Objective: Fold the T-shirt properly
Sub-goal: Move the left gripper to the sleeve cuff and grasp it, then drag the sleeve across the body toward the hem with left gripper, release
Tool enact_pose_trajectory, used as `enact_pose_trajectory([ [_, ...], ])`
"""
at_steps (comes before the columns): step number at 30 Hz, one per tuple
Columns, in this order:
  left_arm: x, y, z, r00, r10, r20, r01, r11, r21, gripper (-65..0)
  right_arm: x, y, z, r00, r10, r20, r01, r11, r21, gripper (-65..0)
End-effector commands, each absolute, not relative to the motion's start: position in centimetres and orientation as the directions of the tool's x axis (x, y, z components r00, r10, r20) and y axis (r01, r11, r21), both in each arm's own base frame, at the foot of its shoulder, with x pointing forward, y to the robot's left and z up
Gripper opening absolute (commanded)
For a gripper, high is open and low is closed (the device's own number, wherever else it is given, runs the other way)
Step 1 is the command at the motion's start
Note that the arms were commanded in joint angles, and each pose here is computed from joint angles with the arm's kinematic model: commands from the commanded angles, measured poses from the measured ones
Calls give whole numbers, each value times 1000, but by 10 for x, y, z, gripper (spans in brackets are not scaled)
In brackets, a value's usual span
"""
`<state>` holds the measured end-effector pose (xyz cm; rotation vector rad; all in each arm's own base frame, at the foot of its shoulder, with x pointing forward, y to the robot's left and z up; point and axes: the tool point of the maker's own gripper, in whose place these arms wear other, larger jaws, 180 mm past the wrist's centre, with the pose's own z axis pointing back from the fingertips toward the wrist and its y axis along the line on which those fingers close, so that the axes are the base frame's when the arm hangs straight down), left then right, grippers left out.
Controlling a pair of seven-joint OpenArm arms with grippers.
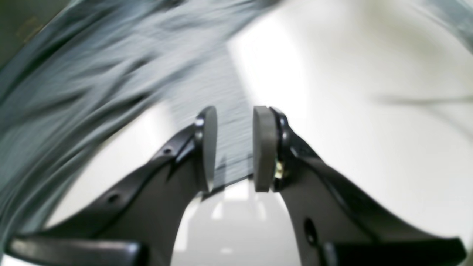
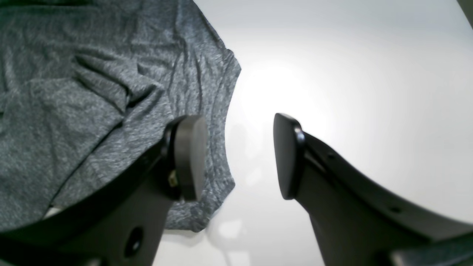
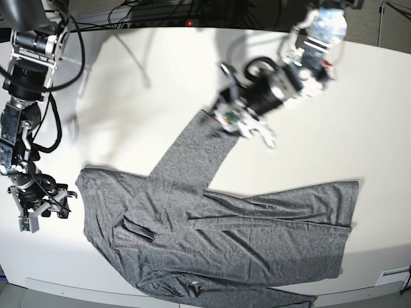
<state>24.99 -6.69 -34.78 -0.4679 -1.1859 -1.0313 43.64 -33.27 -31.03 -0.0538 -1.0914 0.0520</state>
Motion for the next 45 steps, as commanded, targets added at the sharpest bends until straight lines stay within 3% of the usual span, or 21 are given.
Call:
enact_pose_trajectory([
  [1,257,-75,-335,-33,-400,916,825,506,251,-484,448,-341,-279,385,84,919,-9,996,-88,-351],
  [4,253,-90,-345,-8,-476,879,801,523,291,-477,447,-341,-280,392,85,916,-9,996,-88,-351],
  [9,256,-95,-360,44,-516,855,763,570,305,-380,447,-340,-280,391,80,917,-9,996,-83,-351],
  [16,246,-89,-423,162,-554,816,781,578,237,-379,447,-339,-281,396,66,916,-10,998,-68,-351],
  [18,251,-85,-429,173,-553,815,748,612,257,-379,447,-339,-281,395,66,916,-10,998,-67,-351],
  [24,258,-71,-440,135,-662,737,738,563,371,-381,447,-339,-281,394,63,917,-10,998,-65,-351],
  [32,259,-62,-446,118,-728,675,737,520,432,-450,447,-339,-281,394,63,917,-10,998,-65,-351],
  [35,253,-68,-448,105,-730,676,767,492,412,-621,447,-339,-281,394,63,917,-10,998,-64,-351],
  [36,252,-70,-448,94,-728,679,777,481,408,-650,447,-339,-281,394,63,917,-10,998,-65,-351],
  [45,314,-70,-408,19,-718,696,718,494,490,-650,447,-339,-281,393,60,918,-10,998,-61,-351],
])
